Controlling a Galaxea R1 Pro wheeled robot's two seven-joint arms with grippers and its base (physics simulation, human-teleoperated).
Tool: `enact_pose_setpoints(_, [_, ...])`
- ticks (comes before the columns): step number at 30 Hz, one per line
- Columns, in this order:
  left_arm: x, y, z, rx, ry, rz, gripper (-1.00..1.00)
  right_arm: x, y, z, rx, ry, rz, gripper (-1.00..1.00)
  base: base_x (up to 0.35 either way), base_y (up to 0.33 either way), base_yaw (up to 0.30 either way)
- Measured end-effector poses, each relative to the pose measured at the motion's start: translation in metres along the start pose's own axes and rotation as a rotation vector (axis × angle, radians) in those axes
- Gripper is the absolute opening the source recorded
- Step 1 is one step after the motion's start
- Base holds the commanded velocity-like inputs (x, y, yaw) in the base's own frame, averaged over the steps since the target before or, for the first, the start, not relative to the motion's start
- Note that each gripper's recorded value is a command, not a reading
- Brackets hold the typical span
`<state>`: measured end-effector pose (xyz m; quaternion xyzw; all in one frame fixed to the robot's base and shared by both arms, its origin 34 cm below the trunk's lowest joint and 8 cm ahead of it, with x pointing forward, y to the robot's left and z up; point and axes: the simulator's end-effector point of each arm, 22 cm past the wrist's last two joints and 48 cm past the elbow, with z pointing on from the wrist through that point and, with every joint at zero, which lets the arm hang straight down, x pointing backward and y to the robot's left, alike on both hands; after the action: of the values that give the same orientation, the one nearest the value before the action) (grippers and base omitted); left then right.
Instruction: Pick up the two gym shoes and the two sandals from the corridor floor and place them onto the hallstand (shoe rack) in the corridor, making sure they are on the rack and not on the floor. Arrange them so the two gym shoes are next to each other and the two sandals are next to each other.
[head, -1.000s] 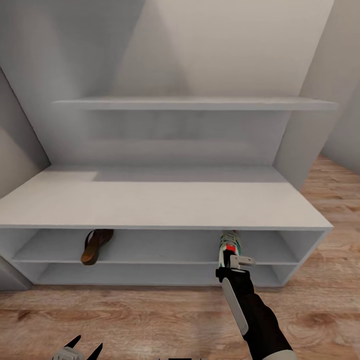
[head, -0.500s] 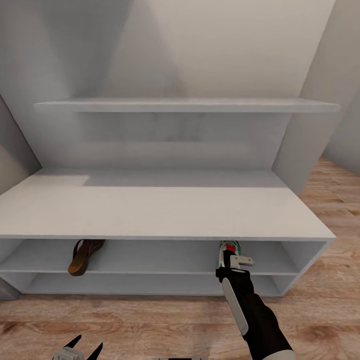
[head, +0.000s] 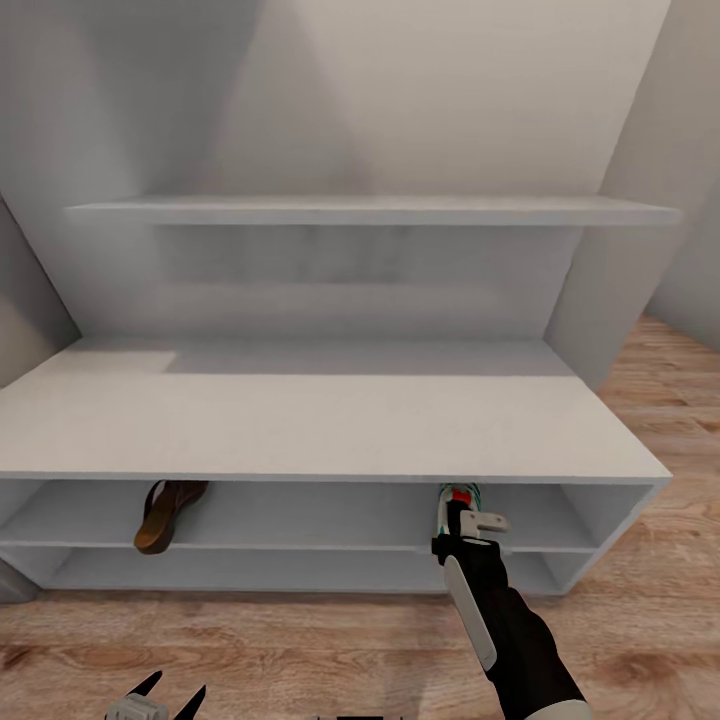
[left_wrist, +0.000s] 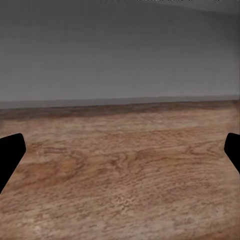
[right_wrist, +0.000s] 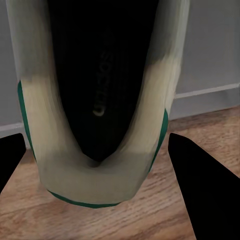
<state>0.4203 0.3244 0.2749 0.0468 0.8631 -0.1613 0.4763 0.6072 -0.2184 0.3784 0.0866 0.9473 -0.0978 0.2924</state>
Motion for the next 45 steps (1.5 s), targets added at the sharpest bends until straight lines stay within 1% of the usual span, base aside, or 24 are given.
enact_pose_setpoints(7, [-0.0001, 0.0003, -0.0001, 0.0, 0.0, 0.001, 1.0, 0.0002, 0.0, 0.0, 0.0, 0.0, 0.0, -1.0, 0.131, -0.08, 0.0])
enact_pose_setpoints(21, [0.0006, 0.0002, -0.0002, 0.0, 0.002, -0.001, 1.0, 0.0001, 0.0, 0.0001, 0.0, 0.0, 0.0, -1.0, 0.016, -0.009, 0.0])
enact_pose_setpoints(30, [0.0009, 0.0005, -0.0005, -0.001, 0.002, -0.002, 1.0, -0.0001, 0.0, 0.0, 0.0, 0.0, 0.0, -1.0, 0.12, 0.0, 0.0])
enact_pose_setpoints(45, [0.0011, 0.0004, -0.0005, -0.002, 0.002, -0.002, 1.0, 0.0, 0.0, 0.0, 0.0, 0.0, 0.0, -1.0, 0.026, 0.0, 0.0])
